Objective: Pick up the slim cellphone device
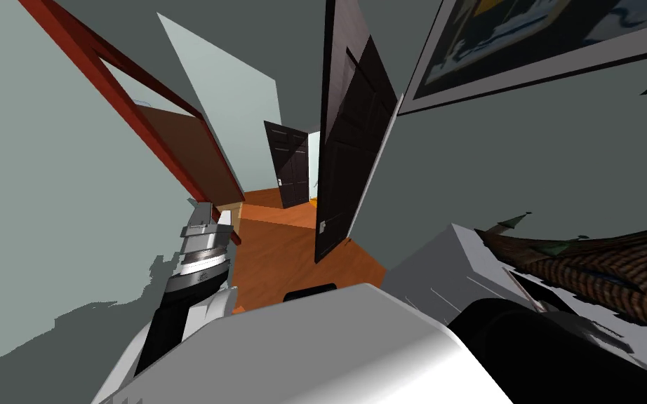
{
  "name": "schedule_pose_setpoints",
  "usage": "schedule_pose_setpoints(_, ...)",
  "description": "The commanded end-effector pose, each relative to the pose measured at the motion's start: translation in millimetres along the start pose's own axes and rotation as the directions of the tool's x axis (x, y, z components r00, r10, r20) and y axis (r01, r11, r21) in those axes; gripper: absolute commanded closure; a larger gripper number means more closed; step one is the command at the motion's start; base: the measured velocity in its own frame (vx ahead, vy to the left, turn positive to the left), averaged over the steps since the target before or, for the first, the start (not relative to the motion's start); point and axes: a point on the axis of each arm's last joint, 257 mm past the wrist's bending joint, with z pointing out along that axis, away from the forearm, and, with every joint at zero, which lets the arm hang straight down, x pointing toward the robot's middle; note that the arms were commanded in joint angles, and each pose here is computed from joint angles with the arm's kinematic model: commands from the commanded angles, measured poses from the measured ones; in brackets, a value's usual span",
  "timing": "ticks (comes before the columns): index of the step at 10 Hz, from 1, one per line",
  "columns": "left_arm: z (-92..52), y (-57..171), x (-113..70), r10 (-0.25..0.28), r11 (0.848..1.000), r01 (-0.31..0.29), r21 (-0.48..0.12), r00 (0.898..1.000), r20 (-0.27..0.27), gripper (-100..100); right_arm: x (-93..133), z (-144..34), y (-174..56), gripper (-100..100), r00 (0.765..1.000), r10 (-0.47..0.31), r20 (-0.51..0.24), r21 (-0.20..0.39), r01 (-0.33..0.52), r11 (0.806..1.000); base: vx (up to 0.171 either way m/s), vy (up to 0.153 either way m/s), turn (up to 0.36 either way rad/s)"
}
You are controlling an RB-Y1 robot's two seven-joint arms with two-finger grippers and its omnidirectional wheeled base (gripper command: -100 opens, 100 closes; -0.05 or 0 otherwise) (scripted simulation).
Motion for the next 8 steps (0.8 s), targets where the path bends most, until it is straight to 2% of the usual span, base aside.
schedule_pose_setpoints(1,0.0,0.0,0.0,0.000,1.000,0.000,0.000,1.000,0.000,0,-34.5,9.5,-0.6,100,0.998,-0.005,0.070,-0.006,0.005,1.000,0.098,-0.167,-0.447)
schedule_pose_setpoints(2,0.0,0.0,0.0,0.000,1.000,0.000,0.000,1.000,0.000,0,-38.3,9.7,3.1,100,0.997,-0.003,0.077,-0.013,0.004,1.000,0.049,-0.099,-0.371)
schedule_pose_setpoints(3,0.0,0.0,0.0,0.000,1.000,0.000,0.000,1.000,0.000,0,-81.0,19.9,-5.1,100,0.987,-0.011,0.160,0.003,0.011,1.000,0.090,-0.120,-0.408)
schedule_pose_setpoints(4,0.0,0.0,0.0,0.000,1.000,0.000,0.000,1.000,0.000,0,-98.4,19.8,1.5,100,0.981,-0.018,0.193,-0.008,0.020,1.000,0.094,-0.119,-0.322)
schedule_pose_setpoints(5,0.0,0.0,0.0,0.000,1.000,0.000,0.000,1.000,0.000,0,-109.3,18.9,11.9,100,0.977,-0.012,0.213,-0.027,0.018,0.999,0.041,-0.056,-0.395)
schedule_pose_setpoints(6,0.0,0.0,0.0,0.000,1.000,0.000,0.000,1.000,0.000,0,-109.3,18.9,11.9,100,0.977,-0.012,0.213,-0.027,0.018,0.999,0.007,0.001,-0.299)
schedule_pose_setpoints(7,0.1,0.0,0.1,0.000,1.000,0.000,0.000,1.000,0.000,0,-156.9,23.0,5.6,100,0.953,-0.021,0.302,-0.012,0.026,1.000,0.077,-0.070,-0.397)
schedule_pose_setpoints(8,0.0,0.0,0.0,0.000,1.000,0.000,0.000,1.000,0.000,0,-162.1,21.6,16.5,100,0.950,-0.022,0.311,-0.032,0.033,0.999,0.106,-0.102,-0.439)
